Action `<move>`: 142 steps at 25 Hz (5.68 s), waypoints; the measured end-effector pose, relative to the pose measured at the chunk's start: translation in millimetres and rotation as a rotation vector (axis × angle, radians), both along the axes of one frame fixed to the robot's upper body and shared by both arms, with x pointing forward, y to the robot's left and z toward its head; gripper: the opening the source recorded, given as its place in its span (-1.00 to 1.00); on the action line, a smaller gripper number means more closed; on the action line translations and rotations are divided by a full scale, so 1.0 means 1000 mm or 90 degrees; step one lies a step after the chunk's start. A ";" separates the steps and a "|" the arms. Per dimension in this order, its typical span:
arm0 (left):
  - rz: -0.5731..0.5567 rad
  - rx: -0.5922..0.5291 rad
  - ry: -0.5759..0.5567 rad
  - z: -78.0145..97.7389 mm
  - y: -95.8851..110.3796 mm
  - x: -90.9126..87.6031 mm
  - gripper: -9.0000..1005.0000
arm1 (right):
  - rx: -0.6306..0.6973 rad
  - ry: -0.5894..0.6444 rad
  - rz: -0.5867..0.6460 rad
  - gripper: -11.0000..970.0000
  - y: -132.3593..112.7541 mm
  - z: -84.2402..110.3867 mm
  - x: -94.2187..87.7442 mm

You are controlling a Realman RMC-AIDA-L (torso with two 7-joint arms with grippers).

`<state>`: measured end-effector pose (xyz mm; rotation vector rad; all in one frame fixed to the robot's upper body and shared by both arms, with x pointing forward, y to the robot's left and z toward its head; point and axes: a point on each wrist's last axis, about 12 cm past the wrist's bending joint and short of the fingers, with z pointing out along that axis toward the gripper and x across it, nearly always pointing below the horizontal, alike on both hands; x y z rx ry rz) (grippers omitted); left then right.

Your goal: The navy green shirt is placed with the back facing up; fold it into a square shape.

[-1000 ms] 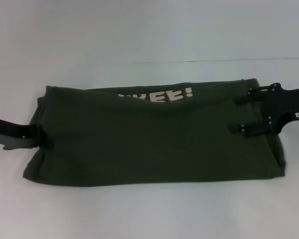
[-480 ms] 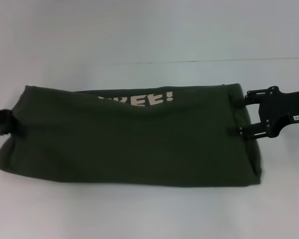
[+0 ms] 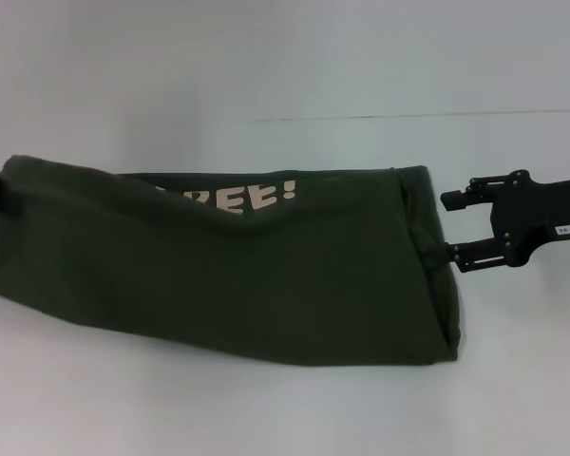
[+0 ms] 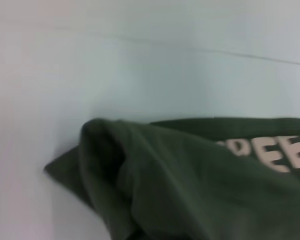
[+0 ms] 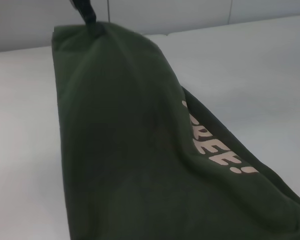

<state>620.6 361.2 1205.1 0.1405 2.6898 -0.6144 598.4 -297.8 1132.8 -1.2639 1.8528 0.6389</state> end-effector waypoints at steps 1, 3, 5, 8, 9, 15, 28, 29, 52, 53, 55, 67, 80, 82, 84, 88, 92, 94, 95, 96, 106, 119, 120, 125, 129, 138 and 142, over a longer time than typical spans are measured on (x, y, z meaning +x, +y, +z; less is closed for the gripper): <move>-0.011 0.000 -0.002 0.006 -0.006 0.002 -0.86 | 0.000 0.001 -0.001 0.69 0.000 0.000 0.000; -0.031 0.002 -0.010 0.018 -0.017 0.004 -0.86 | 0.001 0.003 -0.004 0.69 0.000 -0.002 0.000; -0.060 0.013 -0.019 0.032 -0.036 0.007 -0.86 | 0.002 0.004 -0.008 0.69 -0.002 -0.003 -0.001; -0.097 0.031 -0.039 0.050 -0.062 0.011 -0.86 | 0.006 0.004 -0.016 0.69 -0.005 -0.005 -0.003; -0.110 0.033 -0.044 0.054 -0.071 0.012 -0.86 | 0.007 0.002 -0.020 0.69 -0.007 -0.005 -0.004; -0.205 0.045 -0.067 0.069 -0.130 0.020 -0.86 | 0.028 -0.008 -0.061 0.69 -0.022 -0.008 -0.009; -0.385 0.100 -0.118 0.060 -0.244 0.023 -0.86 | 0.066 -0.003 -0.135 0.69 -0.044 -0.016 -0.023; -0.400 0.107 -0.120 0.056 -0.253 0.022 -0.86 | 0.067 -0.002 -0.138 0.69 -0.045 -0.017 -0.024; -0.523 0.101 -0.144 0.013 -0.346 0.010 -0.86 | 0.078 0.007 -0.173 0.69 -0.052 -0.026 -0.031; -0.525 0.100 -0.146 0.010 -0.348 0.009 -0.86 | 0.078 0.008 -0.174 0.69 -0.052 -0.026 -0.032; -0.527 0.102 -0.149 0.004 -0.352 0.007 -0.86 | 0.078 0.008 -0.175 0.69 -0.053 -0.027 -0.032; -0.479 0.046 -0.144 -0.018 -0.362 0.007 -0.75 | 0.077 0.009 -0.179 0.69 -0.054 -0.028 -0.034; -0.480 -0.095 -0.171 -0.020 -0.362 0.002 0.09 | 0.066 0.008 -0.193 0.69 -0.060 -0.032 -0.036; -0.477 -0.105 -0.176 -0.020 -0.362 0.002 0.20 | 0.064 0.008 -0.197 0.69 -0.061 -0.032 -0.036; -0.473 -0.112 -0.180 -0.019 -0.363 0.002 0.36 | 0.063 0.008 -0.198 0.69 -0.062 -0.032 -0.036; -0.480 -0.097 -0.183 -0.020 -0.368 0.001 0.62 | 0.063 0.010 -0.198 0.69 -0.062 -0.032 -0.037; -0.501 -0.061 -0.183 -0.022 -0.377 -0.004 0.78 | 0.062 0.011 -0.198 0.69 -0.063 -0.032 -0.038; -0.516 -0.043 -0.188 -0.022 -0.380 -0.005 0.81 | 0.061 0.010 -0.196 0.69 -0.063 -0.032 -0.038; -0.524 -0.037 -0.192 -0.021 -0.382 -0.006 0.81 | 0.061 0.010 -0.195 0.69 -0.063 -0.033 -0.038; -0.536 -0.028 -0.200 -0.019 -0.384 -0.006 0.81 | 0.061 0.010 -0.194 0.69 -0.062 -0.033 -0.038; -0.635 0.096 -0.307 0.004 -0.398 -0.004 0.81 | 0.056 0.010 -0.198 0.69 -0.062 -0.036 -0.039; -0.551 -0.161 -0.406 0.017 -0.306 -0.005 0.81 | 0.076 -0.012 -0.224 0.69 -0.071 -0.033 -0.040; -0.535 -0.190 -0.422 0.012 -0.295 -0.006 0.81 | 0.081 -0.018 -0.222 0.69 -0.070 -0.032 -0.040; -0.419 -0.298 -0.472 -0.033 -0.239 -0.013 0.81 | 0.118 -0.047 -0.220 0.69 -0.066 -0.028 -0.038; -0.368 -0.329 -0.511 -0.077 -0.203 -0.033 0.81 | 0.158 -0.065 -0.226 0.69 -0.058 -0.026 -0.036; -0.303 -0.329 -0.584 -0.116 -0.157 -0.062 0.81 | 0.233 -0.054 -0.251 0.68 -0.042 -0.027 -0.036; -0.310 -0.330 -0.588 -0.116 -0.156 -0.063 0.81 | 0.206 -0.033 -0.197 0.68 -0.024 -0.027 -0.033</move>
